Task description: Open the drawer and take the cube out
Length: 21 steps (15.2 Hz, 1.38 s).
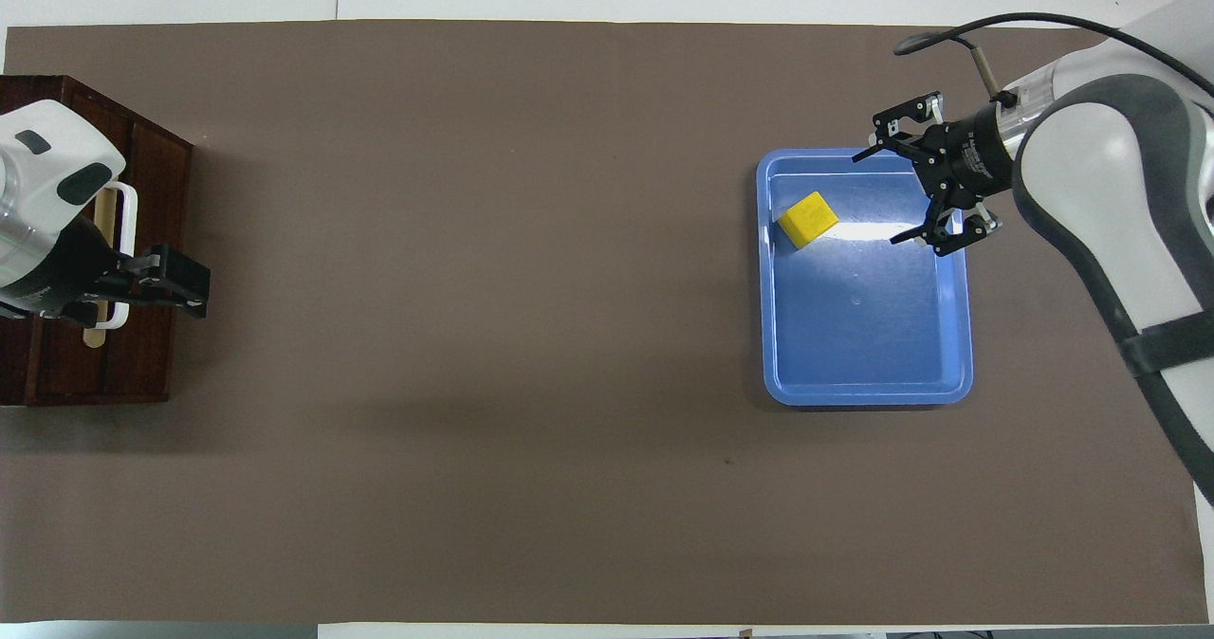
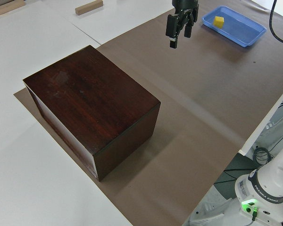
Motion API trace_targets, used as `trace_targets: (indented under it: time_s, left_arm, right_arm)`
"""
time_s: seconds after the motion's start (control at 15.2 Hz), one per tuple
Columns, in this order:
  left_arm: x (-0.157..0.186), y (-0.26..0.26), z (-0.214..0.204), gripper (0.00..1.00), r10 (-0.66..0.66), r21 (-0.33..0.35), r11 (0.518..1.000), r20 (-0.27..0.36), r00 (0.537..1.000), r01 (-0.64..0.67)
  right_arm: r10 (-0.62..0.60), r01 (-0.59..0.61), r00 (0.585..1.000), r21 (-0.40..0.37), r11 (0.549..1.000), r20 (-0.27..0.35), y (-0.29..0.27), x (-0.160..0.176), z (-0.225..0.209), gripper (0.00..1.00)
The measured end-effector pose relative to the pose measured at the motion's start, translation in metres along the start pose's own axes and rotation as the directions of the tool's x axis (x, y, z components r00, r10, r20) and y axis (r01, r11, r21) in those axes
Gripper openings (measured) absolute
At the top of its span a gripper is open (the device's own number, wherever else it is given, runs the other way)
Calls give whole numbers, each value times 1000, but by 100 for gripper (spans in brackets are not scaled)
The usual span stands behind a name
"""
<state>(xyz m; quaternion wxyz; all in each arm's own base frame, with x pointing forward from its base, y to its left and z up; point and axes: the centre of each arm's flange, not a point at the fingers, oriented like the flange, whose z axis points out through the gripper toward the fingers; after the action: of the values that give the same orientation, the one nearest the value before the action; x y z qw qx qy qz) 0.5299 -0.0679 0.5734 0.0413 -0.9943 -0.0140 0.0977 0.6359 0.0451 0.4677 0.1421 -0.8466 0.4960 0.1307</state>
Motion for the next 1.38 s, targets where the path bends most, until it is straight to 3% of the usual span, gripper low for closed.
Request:
trace_targets:
  time_s: [0.13, 0.26, 0.53, 0.66, 0.79, 1.05, 1.18, 1.38]
  left_arm:
    - [0, -4, 0, 100, -8, -11, 1000, 1, 1000, 8]
    - [2, -12, 0, 100, -18, -37, 999, 6, 1000, 18]
    - [11, -34, 1, 100, 53, -58, 997, -32, 998, -54]
    - [15, -37, -1, 100, 61, -61, 996, -52, 997, -65]
    - [16, -34, -5, 100, 71, -61, 995, -62, 996, -75]
    - [18, -26, -1, 100, 85, -63, 994, -54, 995, -88]
    - [17, -20, -2, 100, 94, -61, 993, -56, 994, -97]
    - [16, -20, -8, 100, 93, -61, 993, -68, 993, -97]
  right_arm:
    - [-190, 187, 981, -71, 980, -37, 12, -9, -30, 100]
    - [-382, 373, 922, -133, 918, -55, 24, -13, -60, 100]
    - [-694, 658, 716, -264, 705, -68, 49, -19, -112, 100]
    - [-797, 746, 602, -327, 581, -42, 63, -32, -136, 100]
    - [-847, 785, 531, -363, 503, -26, 77, -46, -158, 100]
    - [-895, 823, 446, -398, 404, 13, 91, -61, -173, 100]
    - [-900, 828, 436, -399, 395, 14, 88, -55, -161, 100]
    - [-890, 819, 456, -399, 413, 16, 85, -43, -136, 100]
